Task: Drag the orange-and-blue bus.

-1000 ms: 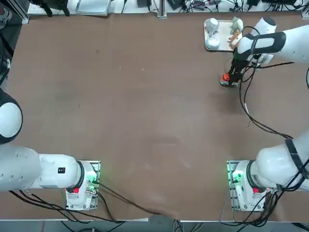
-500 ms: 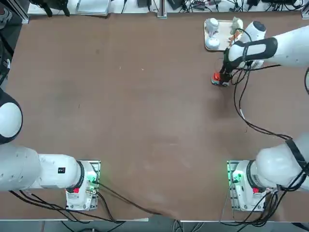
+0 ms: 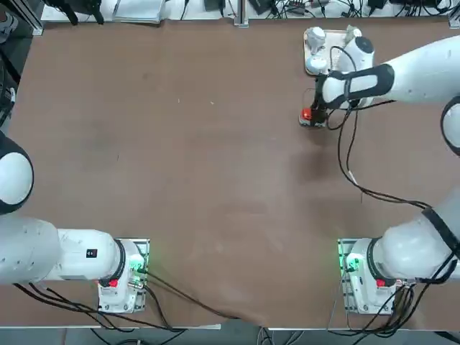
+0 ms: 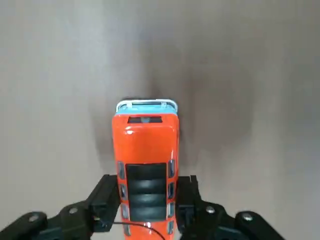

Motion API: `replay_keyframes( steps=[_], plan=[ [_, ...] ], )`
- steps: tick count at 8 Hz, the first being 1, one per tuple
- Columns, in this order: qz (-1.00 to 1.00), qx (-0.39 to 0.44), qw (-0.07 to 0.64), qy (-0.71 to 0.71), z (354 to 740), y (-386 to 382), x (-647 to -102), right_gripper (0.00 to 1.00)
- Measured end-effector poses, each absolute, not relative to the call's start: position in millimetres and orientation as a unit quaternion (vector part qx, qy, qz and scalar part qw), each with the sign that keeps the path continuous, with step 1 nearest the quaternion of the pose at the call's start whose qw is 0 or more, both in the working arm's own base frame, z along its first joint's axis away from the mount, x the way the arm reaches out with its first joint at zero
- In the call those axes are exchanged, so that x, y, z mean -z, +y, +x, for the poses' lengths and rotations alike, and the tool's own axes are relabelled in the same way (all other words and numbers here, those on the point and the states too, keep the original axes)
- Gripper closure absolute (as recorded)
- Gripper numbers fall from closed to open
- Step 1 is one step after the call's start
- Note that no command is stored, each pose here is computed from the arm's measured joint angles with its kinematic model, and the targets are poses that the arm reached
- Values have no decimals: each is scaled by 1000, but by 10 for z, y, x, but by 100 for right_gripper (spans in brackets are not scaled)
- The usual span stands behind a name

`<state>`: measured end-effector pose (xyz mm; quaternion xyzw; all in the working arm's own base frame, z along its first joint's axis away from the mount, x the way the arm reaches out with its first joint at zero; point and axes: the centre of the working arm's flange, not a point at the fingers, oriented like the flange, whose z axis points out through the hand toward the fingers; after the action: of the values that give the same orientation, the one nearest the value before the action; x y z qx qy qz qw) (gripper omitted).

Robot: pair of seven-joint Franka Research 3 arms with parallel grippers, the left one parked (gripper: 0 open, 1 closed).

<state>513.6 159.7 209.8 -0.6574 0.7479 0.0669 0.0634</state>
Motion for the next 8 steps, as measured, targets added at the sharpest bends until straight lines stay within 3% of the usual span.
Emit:
replay_keyframes(
  steps=[8],
  plan=[
    [-659, -81, 76, 744, 5063, 2651, -2083, 40]
  ],
)
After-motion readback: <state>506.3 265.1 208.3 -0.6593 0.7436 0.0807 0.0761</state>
